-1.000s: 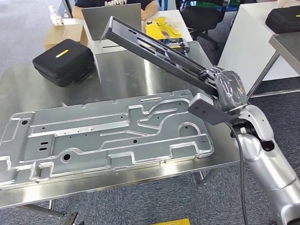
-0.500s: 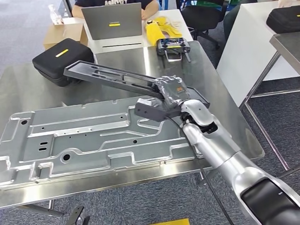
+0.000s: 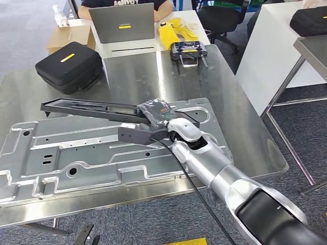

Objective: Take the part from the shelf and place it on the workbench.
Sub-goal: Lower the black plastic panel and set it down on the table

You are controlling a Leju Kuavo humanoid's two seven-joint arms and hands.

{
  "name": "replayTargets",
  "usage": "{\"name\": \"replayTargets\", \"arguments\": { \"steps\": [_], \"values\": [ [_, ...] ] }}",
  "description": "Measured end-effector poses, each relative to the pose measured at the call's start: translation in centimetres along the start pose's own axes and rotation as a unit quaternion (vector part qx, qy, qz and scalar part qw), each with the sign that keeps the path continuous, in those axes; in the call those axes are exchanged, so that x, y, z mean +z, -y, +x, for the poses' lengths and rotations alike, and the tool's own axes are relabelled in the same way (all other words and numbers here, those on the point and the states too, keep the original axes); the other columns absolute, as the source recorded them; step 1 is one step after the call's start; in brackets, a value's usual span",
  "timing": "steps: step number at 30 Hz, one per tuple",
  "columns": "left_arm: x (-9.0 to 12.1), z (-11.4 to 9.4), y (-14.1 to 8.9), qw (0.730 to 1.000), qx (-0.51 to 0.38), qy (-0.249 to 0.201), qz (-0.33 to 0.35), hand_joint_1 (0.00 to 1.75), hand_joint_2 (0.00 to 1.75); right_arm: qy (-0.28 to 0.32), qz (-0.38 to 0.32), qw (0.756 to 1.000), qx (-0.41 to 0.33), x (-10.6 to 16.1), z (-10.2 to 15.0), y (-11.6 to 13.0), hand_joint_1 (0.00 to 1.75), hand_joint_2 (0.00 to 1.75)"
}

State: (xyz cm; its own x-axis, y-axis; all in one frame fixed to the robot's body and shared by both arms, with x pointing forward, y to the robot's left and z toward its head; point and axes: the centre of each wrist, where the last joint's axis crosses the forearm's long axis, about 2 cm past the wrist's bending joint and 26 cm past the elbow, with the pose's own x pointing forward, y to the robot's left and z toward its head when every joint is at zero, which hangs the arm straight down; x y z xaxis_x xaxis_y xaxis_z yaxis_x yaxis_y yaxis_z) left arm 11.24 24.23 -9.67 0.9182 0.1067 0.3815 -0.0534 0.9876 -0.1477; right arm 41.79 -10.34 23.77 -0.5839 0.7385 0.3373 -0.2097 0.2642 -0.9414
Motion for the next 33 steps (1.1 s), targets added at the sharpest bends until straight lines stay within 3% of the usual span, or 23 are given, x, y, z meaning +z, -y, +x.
{"name": "replayTargets", "arguments": {
  "steps": [14,25,29,33],
  "values": [
    [0.0,-0.1,0.7,1.0,0.0,0.016,-0.008,0.0,1.75,0.03,0.094,0.995,-0.022,-1.3,3.0,-3.0,1.75,1.75],
    [0.0,0.1,1.1,0.999,0.001,0.032,-0.009,0.0,1.75,0.035,0.149,0.988,-0.002,-1.6,3.4,-4.0,1.75,1.75],
    [0.0,0.1,1.1,0.999,0.001,0.033,-0.009,0.0,1.75,0.034,0.156,0.987,-0.003,-1.7,3.3,-4.0,0.0,0.0],
    [0.0,0.0,1.1,0.999,0.001,0.031,-0.009,0.0,1.75,0.03,0.175,0.984,-0.013,-1.3,3.2,-5.1,0.0,0.0]
  ]
}}
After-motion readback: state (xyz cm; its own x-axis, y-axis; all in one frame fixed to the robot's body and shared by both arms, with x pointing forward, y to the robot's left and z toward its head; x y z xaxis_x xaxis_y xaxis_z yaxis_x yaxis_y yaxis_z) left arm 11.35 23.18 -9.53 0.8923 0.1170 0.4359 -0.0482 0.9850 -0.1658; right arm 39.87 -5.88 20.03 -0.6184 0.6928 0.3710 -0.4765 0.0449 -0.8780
